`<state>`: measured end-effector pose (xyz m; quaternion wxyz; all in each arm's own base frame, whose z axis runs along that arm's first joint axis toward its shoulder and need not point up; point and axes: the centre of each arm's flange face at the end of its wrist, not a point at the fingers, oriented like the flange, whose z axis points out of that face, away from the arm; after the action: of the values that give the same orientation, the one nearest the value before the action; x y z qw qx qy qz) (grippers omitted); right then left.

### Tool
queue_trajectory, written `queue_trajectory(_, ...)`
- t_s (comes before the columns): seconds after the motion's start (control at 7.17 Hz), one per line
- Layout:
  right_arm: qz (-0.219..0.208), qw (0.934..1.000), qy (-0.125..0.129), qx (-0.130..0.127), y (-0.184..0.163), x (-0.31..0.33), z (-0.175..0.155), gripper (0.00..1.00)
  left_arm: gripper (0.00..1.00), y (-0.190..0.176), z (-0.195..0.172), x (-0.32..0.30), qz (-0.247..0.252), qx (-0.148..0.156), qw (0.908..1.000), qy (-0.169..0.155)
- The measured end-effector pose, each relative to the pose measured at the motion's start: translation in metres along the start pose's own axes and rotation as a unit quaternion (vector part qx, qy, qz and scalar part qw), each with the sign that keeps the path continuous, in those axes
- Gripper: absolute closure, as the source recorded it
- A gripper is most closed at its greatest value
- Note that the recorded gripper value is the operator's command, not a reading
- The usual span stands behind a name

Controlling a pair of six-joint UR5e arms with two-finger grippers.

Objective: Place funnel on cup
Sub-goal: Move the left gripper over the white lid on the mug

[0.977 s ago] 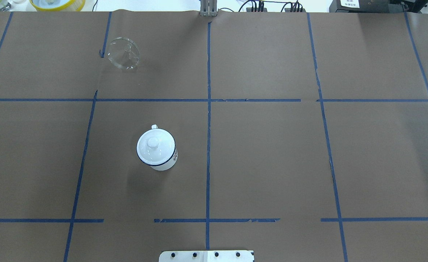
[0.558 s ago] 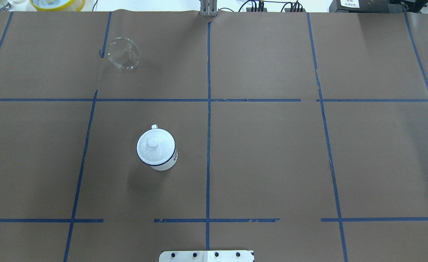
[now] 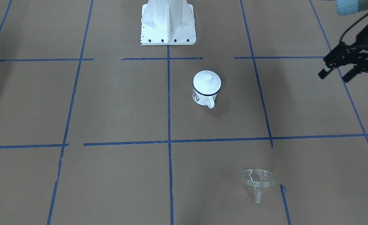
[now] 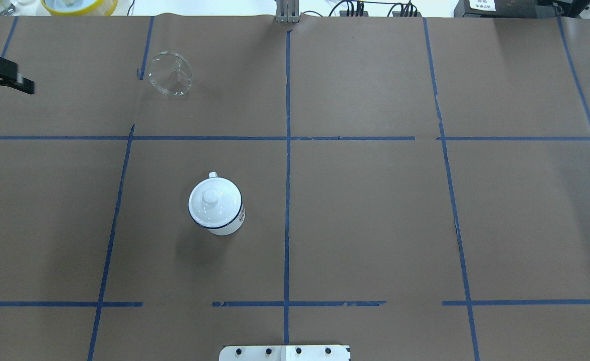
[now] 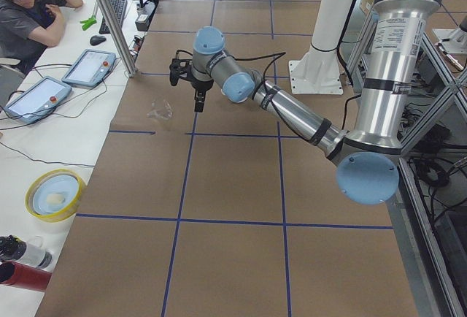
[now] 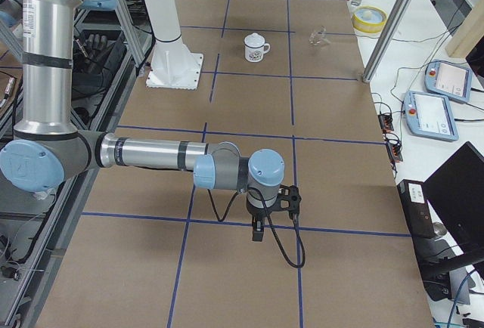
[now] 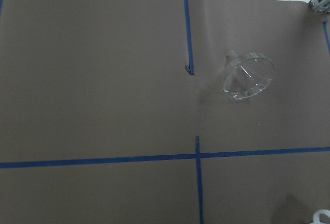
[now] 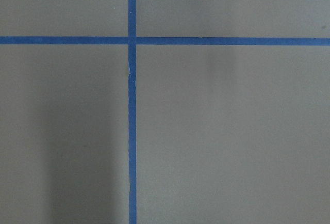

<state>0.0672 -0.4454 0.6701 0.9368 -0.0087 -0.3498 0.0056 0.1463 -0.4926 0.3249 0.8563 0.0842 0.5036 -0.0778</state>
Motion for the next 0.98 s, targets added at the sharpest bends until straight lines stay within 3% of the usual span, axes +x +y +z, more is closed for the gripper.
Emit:
queue_trajectory(0.42,0.000,1.0000,0.000,0.000,0.000,0.000,0.000,0.00,0.00,0.039,0.082,0.161,-0.079,-0.042,0.9949,-0.046)
queue_trajectory(0.98,0.000,1.0000,0.000,0.000,0.000,0.000,0.000,0.00,0.00,0.096,0.172,0.231,-0.104,-0.047,0.9880,-0.105)
